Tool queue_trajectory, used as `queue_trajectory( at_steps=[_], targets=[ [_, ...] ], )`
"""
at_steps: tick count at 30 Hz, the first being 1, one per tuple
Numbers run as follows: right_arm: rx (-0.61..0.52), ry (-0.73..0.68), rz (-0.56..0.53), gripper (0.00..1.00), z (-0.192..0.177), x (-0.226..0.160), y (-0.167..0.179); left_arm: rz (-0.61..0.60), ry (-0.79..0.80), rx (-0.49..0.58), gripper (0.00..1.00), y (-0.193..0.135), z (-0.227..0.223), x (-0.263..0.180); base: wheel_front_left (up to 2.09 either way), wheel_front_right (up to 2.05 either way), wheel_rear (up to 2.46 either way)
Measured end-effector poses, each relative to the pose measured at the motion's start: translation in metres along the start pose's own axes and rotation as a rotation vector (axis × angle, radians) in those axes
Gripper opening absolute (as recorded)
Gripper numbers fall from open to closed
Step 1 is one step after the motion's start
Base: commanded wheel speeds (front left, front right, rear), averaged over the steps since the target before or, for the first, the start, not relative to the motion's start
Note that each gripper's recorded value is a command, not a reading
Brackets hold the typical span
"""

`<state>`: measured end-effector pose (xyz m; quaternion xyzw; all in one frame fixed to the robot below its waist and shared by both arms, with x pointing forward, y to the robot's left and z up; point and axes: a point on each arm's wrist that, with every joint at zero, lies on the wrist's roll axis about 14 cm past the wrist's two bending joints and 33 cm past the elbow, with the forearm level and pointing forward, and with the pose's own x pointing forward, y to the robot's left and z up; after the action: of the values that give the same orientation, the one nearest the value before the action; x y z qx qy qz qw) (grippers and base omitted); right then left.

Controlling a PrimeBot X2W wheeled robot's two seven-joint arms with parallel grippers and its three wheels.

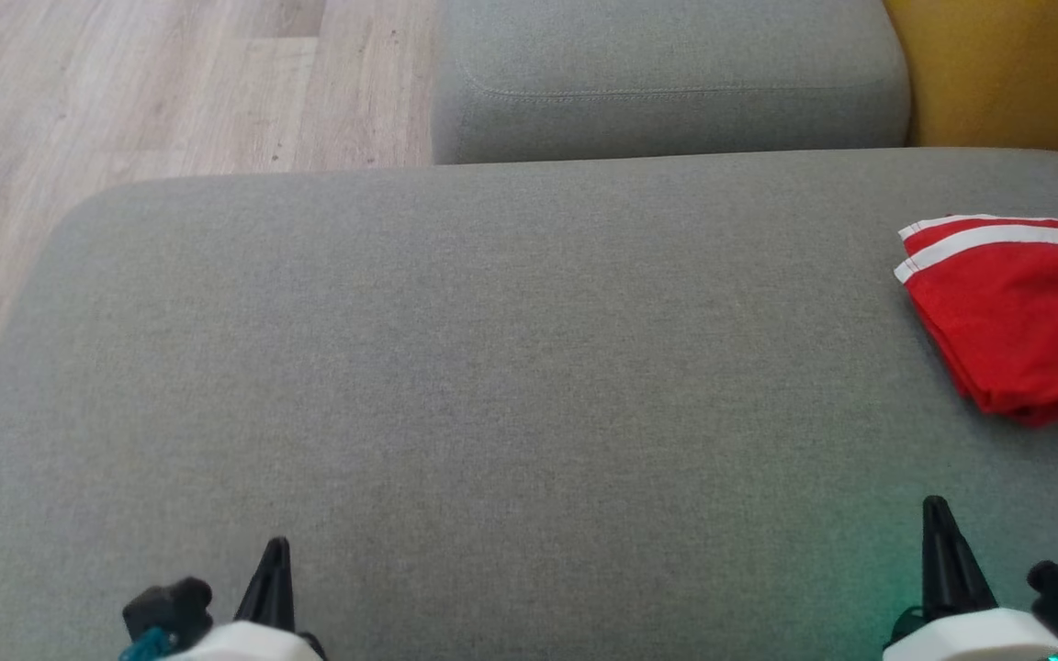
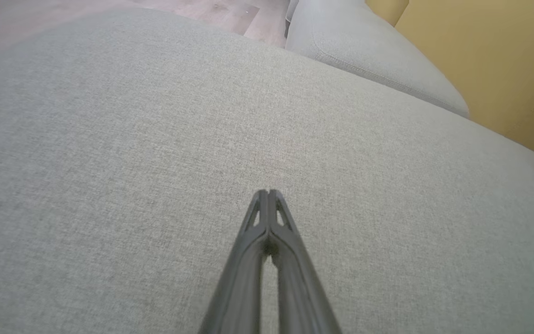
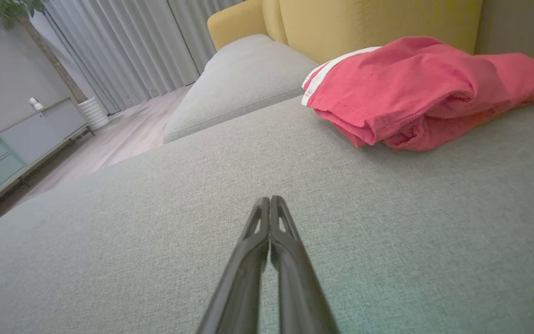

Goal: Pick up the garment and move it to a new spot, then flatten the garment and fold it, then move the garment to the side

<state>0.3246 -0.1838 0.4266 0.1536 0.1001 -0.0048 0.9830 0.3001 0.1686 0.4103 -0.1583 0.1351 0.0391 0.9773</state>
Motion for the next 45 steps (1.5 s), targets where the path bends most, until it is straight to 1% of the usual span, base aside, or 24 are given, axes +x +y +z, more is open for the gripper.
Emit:
queue_trajectory(
  at_steps=[27,41,43,45],
  targets=[
    [0.318,-0.019,-0.050,0.00,0.011,0.009,-0.009,0.022,0.016,-0.313,0.00,0.006,0.012,0.014,0.00,0.00,0.00],
    [0.489,-0.030,-0.056,0.00,0.018,0.014,-0.010,0.009,0.016,-0.482,0.00,0.005,0.021,0.022,0.00,0.00,0.00],
    [0.526,-0.031,-0.057,0.00,0.019,0.015,-0.010,0.002,0.011,-0.518,0.00,0.004,0.024,0.025,0.00,0.00,0.00],
    [0.538,-0.035,-0.057,0.00,0.020,0.016,-0.010,0.002,0.014,-0.529,0.00,0.004,0.024,0.025,0.00,0.00,0.00]
  ],
)
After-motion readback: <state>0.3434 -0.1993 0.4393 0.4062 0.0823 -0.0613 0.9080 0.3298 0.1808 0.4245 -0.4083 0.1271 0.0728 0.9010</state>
